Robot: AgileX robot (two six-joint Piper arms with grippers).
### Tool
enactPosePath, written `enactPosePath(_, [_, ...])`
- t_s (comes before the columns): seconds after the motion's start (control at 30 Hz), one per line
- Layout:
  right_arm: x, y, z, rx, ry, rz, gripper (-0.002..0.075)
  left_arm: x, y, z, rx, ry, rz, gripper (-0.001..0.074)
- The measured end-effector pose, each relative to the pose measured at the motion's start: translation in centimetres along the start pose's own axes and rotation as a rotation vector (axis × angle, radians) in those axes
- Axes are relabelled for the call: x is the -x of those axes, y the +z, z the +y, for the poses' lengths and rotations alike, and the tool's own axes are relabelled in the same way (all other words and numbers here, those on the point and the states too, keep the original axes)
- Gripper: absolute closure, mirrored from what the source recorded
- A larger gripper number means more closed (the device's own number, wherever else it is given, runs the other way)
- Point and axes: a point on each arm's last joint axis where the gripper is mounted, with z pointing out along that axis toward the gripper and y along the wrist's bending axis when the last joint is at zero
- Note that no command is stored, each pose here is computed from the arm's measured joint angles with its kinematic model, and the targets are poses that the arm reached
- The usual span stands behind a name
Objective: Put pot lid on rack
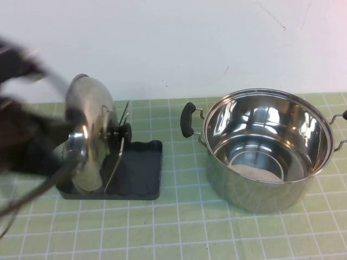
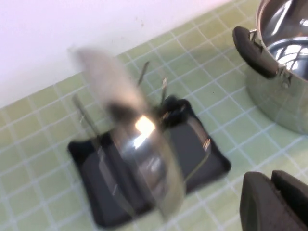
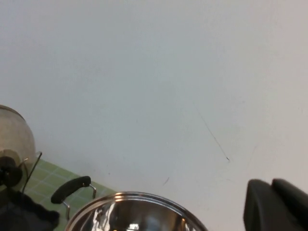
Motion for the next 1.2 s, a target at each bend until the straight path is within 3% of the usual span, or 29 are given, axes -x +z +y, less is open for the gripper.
enactPosePath(0.27, [-1.5, -3.0, -0.3, -0.016, 0.036, 0.106, 0.0726, -9.3, -5.0, 0.6, 0.077, -0.085, -0.102, 0.0733])
enactPosePath(0.57, [-4.6, -1.8, 2.2, 0.189, -0.027, 0.149, 0.0727, -17.1, -5.6, 0.6, 0.105, -0.135, -0.18, 0.0733])
enactPosePath(0.73, [-6.2, -1.0, 2.7, 0.189, -0.033, 0.121, 0.0727, -18.5, -5.0, 0.5, 0.096, -0.134, -0.216, 0.0734])
enactPosePath(1.2, [-10.0, -0.3, 3.6, 0.208, -0.042, 0.215, 0.0727, -18.4, -5.0, 0.5, 0.092, -0.14, -0.234, 0.0734])
